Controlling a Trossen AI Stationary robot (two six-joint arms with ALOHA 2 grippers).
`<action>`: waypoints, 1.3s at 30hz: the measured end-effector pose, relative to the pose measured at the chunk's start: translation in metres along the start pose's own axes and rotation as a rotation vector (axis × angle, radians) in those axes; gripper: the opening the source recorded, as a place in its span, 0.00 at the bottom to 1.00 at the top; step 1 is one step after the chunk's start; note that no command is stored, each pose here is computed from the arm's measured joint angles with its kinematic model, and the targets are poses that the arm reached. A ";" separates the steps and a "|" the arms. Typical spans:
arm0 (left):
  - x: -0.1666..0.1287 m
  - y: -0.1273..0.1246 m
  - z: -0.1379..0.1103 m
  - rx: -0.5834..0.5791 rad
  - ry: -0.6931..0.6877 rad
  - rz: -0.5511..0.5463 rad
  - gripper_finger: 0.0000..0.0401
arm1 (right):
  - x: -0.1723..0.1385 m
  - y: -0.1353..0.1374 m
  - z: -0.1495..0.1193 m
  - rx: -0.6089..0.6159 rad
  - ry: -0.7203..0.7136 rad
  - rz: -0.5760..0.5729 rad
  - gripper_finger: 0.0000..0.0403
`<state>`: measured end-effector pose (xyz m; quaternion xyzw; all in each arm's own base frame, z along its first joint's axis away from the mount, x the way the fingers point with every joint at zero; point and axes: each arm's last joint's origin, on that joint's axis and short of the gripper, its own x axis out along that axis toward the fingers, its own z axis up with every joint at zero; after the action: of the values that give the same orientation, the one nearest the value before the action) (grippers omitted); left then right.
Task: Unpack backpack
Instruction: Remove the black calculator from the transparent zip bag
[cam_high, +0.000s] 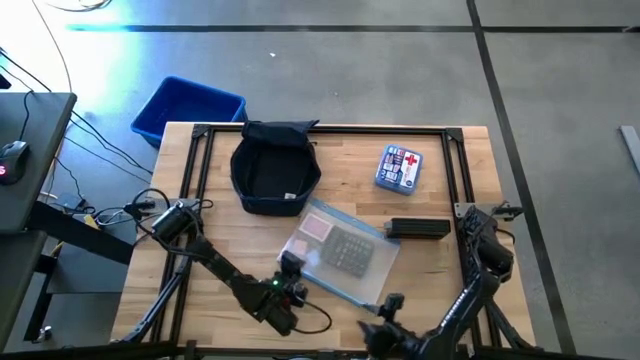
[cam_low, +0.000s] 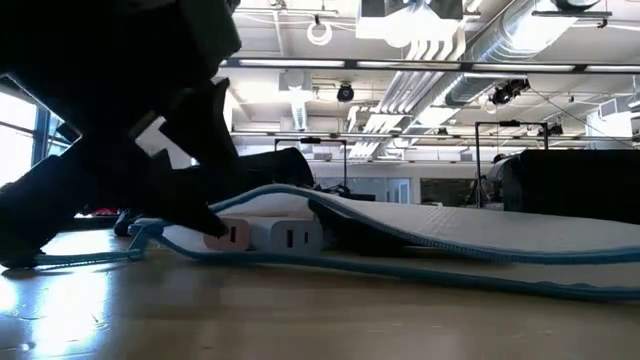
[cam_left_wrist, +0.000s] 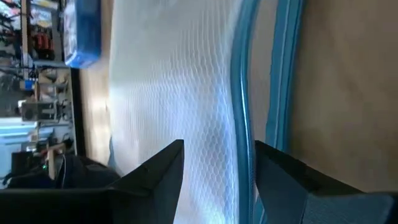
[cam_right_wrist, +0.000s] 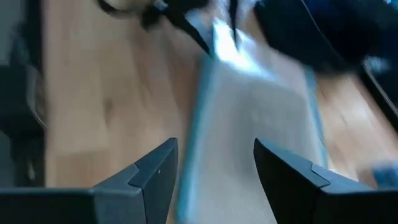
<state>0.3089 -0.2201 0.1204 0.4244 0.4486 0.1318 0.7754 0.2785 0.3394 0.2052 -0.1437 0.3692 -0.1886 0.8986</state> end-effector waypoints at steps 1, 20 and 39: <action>0.000 0.001 -0.001 -0.012 0.002 0.034 0.40 | 0.007 0.003 0.001 -0.013 -0.012 0.014 0.49; -0.033 0.021 0.034 -0.188 -0.094 0.032 0.01 | 0.101 -0.011 -0.012 0.072 0.104 0.027 0.35; -0.046 0.013 0.047 -0.276 -0.205 -0.029 0.00 | 0.096 -0.004 -0.008 0.052 -0.005 0.010 0.33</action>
<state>0.3229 -0.2648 0.1685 0.3185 0.3508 0.1372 0.8699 0.3350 0.2917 0.1425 -0.1191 0.3624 -0.1932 0.9040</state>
